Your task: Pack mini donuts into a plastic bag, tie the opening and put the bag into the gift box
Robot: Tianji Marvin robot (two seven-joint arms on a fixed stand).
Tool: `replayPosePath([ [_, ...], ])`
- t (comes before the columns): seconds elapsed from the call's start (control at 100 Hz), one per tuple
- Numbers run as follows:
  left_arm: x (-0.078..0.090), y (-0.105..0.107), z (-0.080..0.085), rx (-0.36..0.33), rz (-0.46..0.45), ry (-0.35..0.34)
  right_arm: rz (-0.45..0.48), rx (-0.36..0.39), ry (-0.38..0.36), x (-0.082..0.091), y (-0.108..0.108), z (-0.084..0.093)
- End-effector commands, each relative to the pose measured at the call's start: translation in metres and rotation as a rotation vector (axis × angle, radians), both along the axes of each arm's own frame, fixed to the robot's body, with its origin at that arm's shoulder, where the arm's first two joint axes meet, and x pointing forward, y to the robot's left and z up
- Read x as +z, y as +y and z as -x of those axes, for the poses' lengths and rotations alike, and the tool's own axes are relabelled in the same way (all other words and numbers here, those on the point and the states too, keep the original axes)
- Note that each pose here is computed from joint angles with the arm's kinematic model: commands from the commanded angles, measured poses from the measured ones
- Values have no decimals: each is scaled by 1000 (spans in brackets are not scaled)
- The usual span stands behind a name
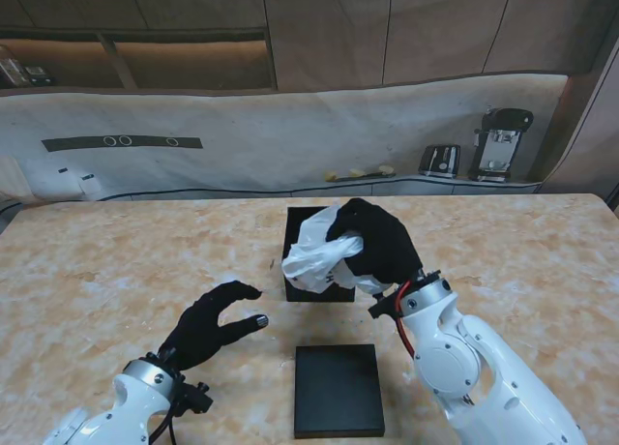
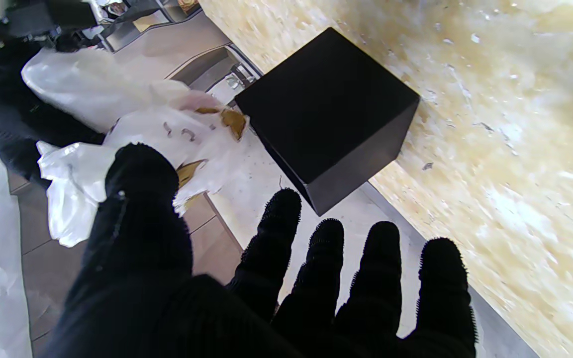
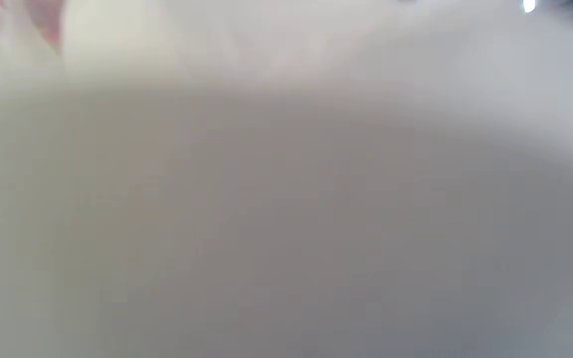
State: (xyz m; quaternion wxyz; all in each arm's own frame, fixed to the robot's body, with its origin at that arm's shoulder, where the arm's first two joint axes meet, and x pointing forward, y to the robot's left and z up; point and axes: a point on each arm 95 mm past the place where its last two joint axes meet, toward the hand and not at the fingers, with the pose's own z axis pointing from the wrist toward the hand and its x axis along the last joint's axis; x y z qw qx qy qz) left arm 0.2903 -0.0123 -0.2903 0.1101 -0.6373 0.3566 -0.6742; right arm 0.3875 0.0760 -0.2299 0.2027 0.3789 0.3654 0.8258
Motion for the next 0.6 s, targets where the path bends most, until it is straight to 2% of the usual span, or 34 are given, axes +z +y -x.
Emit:
replayPosePath([
  [0.0,-7,2,1,-5,-17,27,-6,-2,-7,9,2,-7],
  [0.18,-12,5,-2,8,-25,44,1,-24,-15,16,3,-23],
  [0.4,-16,7,-6,19,-32,62,27,-39,46,14,6,-49],
  [0.59,-19,8,-8,23,-35,81,15,-47,97,10,19,-65],
])
